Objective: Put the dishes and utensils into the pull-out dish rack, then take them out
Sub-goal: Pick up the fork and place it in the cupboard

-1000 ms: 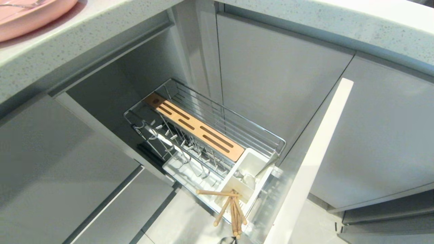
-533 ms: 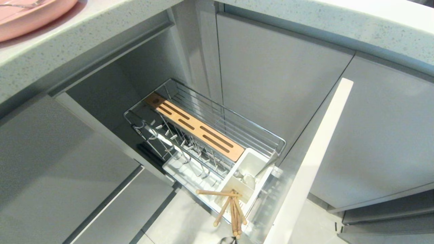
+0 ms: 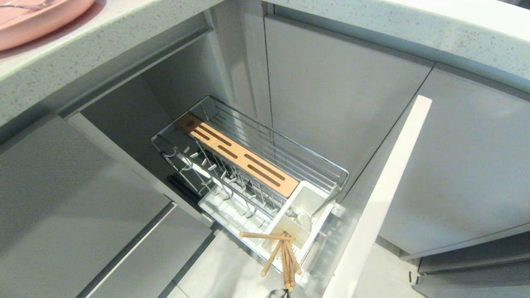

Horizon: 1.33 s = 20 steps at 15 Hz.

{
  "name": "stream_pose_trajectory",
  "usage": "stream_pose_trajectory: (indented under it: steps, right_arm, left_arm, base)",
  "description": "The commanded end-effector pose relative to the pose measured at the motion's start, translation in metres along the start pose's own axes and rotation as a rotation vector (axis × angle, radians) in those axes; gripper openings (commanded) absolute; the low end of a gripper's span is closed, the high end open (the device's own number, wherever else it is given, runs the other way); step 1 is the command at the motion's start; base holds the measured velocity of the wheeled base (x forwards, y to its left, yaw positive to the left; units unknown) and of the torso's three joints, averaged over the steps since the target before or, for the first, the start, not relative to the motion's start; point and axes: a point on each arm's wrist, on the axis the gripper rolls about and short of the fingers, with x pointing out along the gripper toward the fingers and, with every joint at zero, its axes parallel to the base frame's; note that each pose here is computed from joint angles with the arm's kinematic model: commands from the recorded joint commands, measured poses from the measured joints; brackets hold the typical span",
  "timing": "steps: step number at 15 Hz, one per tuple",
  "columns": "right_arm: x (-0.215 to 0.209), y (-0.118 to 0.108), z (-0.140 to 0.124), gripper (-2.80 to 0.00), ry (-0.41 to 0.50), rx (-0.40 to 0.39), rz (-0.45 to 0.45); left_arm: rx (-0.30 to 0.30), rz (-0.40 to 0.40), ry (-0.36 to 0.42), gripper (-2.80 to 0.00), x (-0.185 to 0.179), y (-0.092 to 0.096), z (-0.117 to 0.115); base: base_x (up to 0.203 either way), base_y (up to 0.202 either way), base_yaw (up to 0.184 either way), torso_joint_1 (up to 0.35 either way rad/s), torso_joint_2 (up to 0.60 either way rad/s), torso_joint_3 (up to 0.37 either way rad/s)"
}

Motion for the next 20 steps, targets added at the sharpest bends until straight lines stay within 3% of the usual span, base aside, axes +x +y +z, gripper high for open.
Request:
stream_pose_trajectory:
  steps: [1,9,20]
  right_arm:
    - [0.000,0.000,0.000,-2.80,0.001,0.000,0.001]
    - [0.000,0.000,0.000,-2.80,0.001,0.000,0.001]
    - [0.000,0.000,0.000,-2.80,0.001,0.000,0.001]
  left_arm:
    - [-0.014,-0.022,0.006,0.00,0.005,0.002,-0.003]
    - [-0.010,-0.086,-0.010,0.00,0.011,-0.007,0.000]
    - [-0.011,-0.107,-0.012,0.00,0.014,-0.010,0.000]
  base:
    - [0.000,0.000,0.000,0.000,0.00,0.000]
    - [0.000,0.000,0.000,0.000,0.00,0.000]
    - [0.000,0.000,0.000,0.000,0.00,0.000]
